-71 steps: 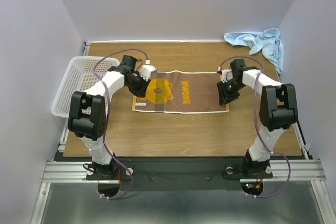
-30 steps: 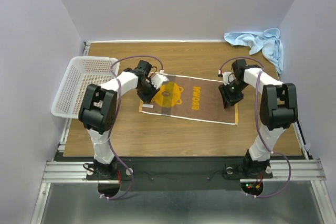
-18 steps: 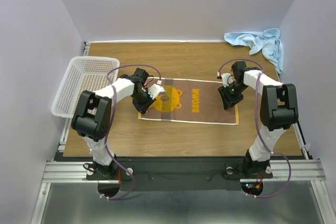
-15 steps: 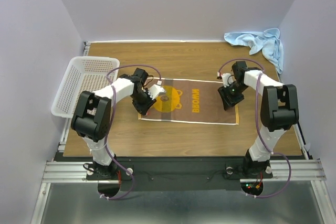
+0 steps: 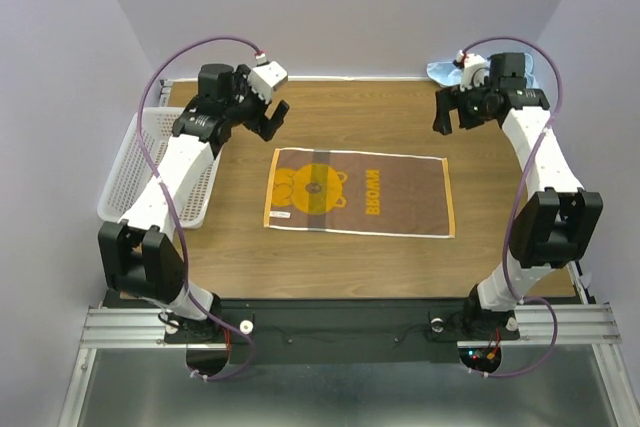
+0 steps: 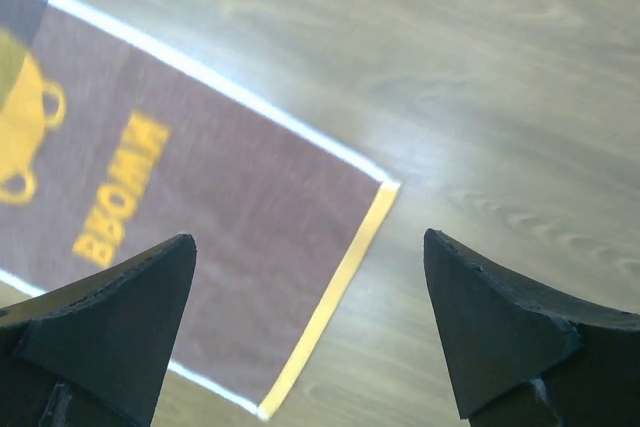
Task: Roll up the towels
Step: Fold the towel
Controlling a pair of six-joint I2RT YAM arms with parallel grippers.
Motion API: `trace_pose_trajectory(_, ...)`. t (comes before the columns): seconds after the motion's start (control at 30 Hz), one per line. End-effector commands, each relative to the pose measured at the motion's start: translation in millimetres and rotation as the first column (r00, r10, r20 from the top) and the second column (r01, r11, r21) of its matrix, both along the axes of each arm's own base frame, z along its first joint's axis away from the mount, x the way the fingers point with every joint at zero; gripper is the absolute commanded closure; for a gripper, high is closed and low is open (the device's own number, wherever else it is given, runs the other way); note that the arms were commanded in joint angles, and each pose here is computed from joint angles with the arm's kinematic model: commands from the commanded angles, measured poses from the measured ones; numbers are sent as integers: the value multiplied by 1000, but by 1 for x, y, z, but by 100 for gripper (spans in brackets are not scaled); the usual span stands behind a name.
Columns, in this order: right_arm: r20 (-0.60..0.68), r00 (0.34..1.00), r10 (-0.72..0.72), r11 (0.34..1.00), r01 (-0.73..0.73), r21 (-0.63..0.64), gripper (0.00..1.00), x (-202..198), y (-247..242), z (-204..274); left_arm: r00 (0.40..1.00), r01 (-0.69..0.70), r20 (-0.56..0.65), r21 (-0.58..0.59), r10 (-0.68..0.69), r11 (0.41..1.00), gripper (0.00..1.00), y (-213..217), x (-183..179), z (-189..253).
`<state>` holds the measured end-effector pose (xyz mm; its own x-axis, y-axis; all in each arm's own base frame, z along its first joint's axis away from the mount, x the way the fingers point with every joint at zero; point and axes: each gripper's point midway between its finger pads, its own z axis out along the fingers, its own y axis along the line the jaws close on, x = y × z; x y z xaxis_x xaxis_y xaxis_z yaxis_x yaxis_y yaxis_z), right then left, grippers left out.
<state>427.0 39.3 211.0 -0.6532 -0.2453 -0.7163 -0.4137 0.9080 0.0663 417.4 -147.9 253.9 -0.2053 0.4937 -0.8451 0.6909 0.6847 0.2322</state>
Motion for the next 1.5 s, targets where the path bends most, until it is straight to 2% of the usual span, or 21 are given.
trace_pose_trajectory(0.0,-6,997,-74,997,74,10,0,31,-11,-11,990,-81,109,-110,93,991,3,-6,40,30)
trace_pose_trajectory(0.03,-4,997,-74,997,74,-17,0,35,-15,-14,992,-123,30,-61,125,991,6,-2,54,-1)
trace_pose_trajectory(0.07,-20,996,-92,995,91,-48,0,37,-22,-23,993,-107,53,-26,108,994,8,-2,67,17)
trace_pose_trajectory(0.1,-56,994,-95,994,91,-67,0,36,-26,-40,990,-76,-118,17,77,997,10,-5,66,-33)
trace_pose_trajectory(0.17,-89,989,-121,988,112,-106,0,36,-38,-56,982,-94,-160,18,96,995,18,1,77,-39)
trace_pose_trajectory(0.2,-109,986,-128,987,116,-110,3,36,-41,-64,978,-84,-191,16,85,996,25,1,77,-50)
trace_pose_trajectory(0.23,-144,981,-130,986,113,-119,11,33,-44,-78,973,-75,-218,4,75,997,30,0,77,-63)
trace_pose_trajectory(0.27,-154,979,-135,985,117,-125,11,32,-47,-83,972,-85,-221,4,83,996,34,0,78,-68)
trace_pose_trajectory(0.3,-165,976,-139,985,119,-129,23,32,-47,-88,971,-95,-219,-5,92,995,38,0,81,-70)
trace_pose_trajectory(0.37,-195,968,-160,981,133,-143,35,32,-52,-101,964,-116,-244,-14,109,993,47,-1,85,-82)
trace_pose_trajectory(0.47,-224,959,-174,978,142,-151,39,35,-56,-117,954,-134,-271,-5,128,991,51,0,88,-97)
trace_pose_trajectory(0.57,-238,950,-203,974,170,-152,47,43,-62,-127,951,-132,-282,1,127,991,53,0,89,-106)
trace_pose_trajectory(0.7,-279,938,-206,975,174,-135,53,46,-62,-147,946,-138,-294,15,136,990,57,1,90,-116)
trace_pose_trajectory(1.13,-320,928,-189,982,175,-74,60,51,-51,-164,923,-149,-354,28,150,988,58,1,94,-149)
trace_pose_trajectory(1.23,-334,924,-187,982,178,-58,68,50,-49,-168,915,-147,-376,23,145,989,58,0,94,-155)
trace_pose_trajectory(1.33,-343,923,-175,984,169,-49,80,47,-46,-170,910,-146,-393,-3,133,989,55,-1,95,-157)
trace_pose_trajectory(1.37,-342,924,-171,985,165,-47,85,47,-46,-170,908,-148,-398,-8,132,989,55,0,96,-158)
trace_pose_trajectory(1.4,-341,925,-167,986,163,-42,98,46,-45,-168,905,-152,-403,-17,132,988,54,-1,97,-158)
trace_pose_trajectory(1.47,-340,927,-160,987,159,-32,99,46,-44,-167,898,-142,-425,-35,114,989,54,-3,95,-163)
